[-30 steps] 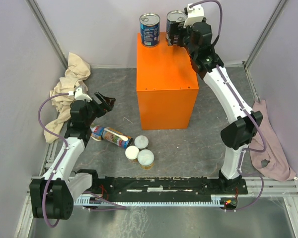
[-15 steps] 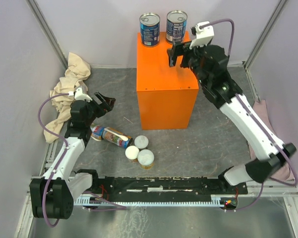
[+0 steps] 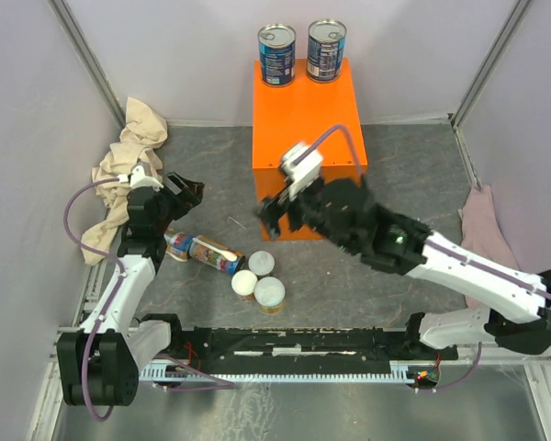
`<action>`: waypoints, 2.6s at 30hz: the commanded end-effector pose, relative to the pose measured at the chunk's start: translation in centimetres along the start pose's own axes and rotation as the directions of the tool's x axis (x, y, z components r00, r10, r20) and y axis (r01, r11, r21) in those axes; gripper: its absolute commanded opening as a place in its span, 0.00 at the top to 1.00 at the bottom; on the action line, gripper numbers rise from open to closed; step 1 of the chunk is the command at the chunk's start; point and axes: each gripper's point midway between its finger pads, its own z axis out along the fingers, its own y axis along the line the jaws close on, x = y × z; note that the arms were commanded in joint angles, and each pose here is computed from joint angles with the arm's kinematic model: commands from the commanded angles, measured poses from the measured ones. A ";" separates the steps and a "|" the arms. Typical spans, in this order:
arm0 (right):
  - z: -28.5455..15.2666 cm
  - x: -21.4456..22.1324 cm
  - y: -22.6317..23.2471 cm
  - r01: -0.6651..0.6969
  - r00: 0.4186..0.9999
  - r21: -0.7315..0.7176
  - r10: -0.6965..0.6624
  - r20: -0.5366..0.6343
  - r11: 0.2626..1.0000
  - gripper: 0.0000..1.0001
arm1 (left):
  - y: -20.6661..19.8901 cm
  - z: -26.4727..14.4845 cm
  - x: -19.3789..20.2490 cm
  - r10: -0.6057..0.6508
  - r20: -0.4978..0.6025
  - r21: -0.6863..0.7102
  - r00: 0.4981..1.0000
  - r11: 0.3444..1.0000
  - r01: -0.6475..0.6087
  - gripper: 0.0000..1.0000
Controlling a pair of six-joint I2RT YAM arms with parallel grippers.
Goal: Place and organize the canned foods onto the counter
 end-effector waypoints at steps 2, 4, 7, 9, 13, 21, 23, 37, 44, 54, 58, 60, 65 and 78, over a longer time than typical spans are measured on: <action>0.3 6.4 6.6 0.118 0.978 -0.089 -0.131 -0.163 0.989 0.05 | 1.4 -0.7 -2.1 -0.056 0.080 -0.077 0.995 0.995 0.062 0.06; 1.0 8.6 8.6 0.145 0.964 -0.121 -0.168 -0.207 0.982 0.04 | 2.2 -1.0 -2.8 -0.061 0.109 -0.111 0.992 0.991 0.073 0.05; 2.5 11.2 10.8 0.131 0.950 -0.158 -0.170 -0.261 0.979 0.03 | 3.2 -1.5 -3.8 -0.071 0.149 -0.141 0.986 0.986 0.092 0.05; 3.8 12.4 11.9 0.130 0.940 -0.179 -0.179 -0.292 0.975 0.02 | 3.7 -1.8 -4.4 -0.072 0.172 -0.158 0.982 0.983 0.099 0.05; 6.7 15.6 13.8 0.149 0.894 -0.224 -0.228 -0.386 0.963 0.00 | 5.0 -2.5 -5.5 -0.079 0.220 -0.198 0.972 0.972 0.124 0.04; 11.2 19.0 13.1 0.064 0.854 -0.255 -0.185 -0.487 0.965 0.01 | 5.7 -2.7 -5.7 -0.091 0.230 -0.210 0.969 0.967 0.141 0.04; 11.5 19.9 12.8 0.073 0.834 -0.266 -0.205 -0.512 0.961 0.01 | 5.8 -2.6 -5.6 -0.099 0.230 -0.207 0.968 0.967 0.148 0.04; 13.2 27.3 11.5 0.013 0.766 -0.317 -0.214 -0.606 0.948 0.01 | 5.6 -2.4 -5.5 -0.116 0.223 -0.185 0.968 0.970 0.159 0.04; 13.4 30.3 11.2 0.001 0.737 -0.319 -0.216 -0.640 0.948 0.01 | 5.6 -2.4 -5.4 -0.121 0.222 -0.179 0.968 0.970 0.162 0.04; 13.6 33.2 10.8 -0.009 0.703 -0.320 -0.221 -0.676 0.947 0.01 | 5.6 -2.2 -5.4 -0.136 0.222 -0.166 0.965 0.971 0.175 0.04; 14.6 32.6 10.9 0.022 0.701 -0.336 -0.254 -0.666 0.942 0.01 | 5.6 -2.2 -5.3 -0.142 0.222 -0.162 0.965 0.970 0.180 0.04; 15.2 32.3 11.1 0.028 0.704 -0.341 -0.261 -0.661 0.940 0.01 | 5.7 -2.2 -5.3 -0.144 0.223 -0.161 0.964 0.970 0.182 0.04; 16.8 31.9 11.7 0.039 0.710 -0.355 -0.276 -0.649 0.934 0.01 | 5.8 -2.2 -5.4 -0.146 0.224 -0.160 0.964 0.970 0.184 0.04; 20.3 32.7 12.4 0.032 0.717 -0.364 -0.275 -0.640 0.931 0.01 | 6.2 -2.2 -5.6 -0.154 0.232 -0.168 0.960 0.966 0.196 0.05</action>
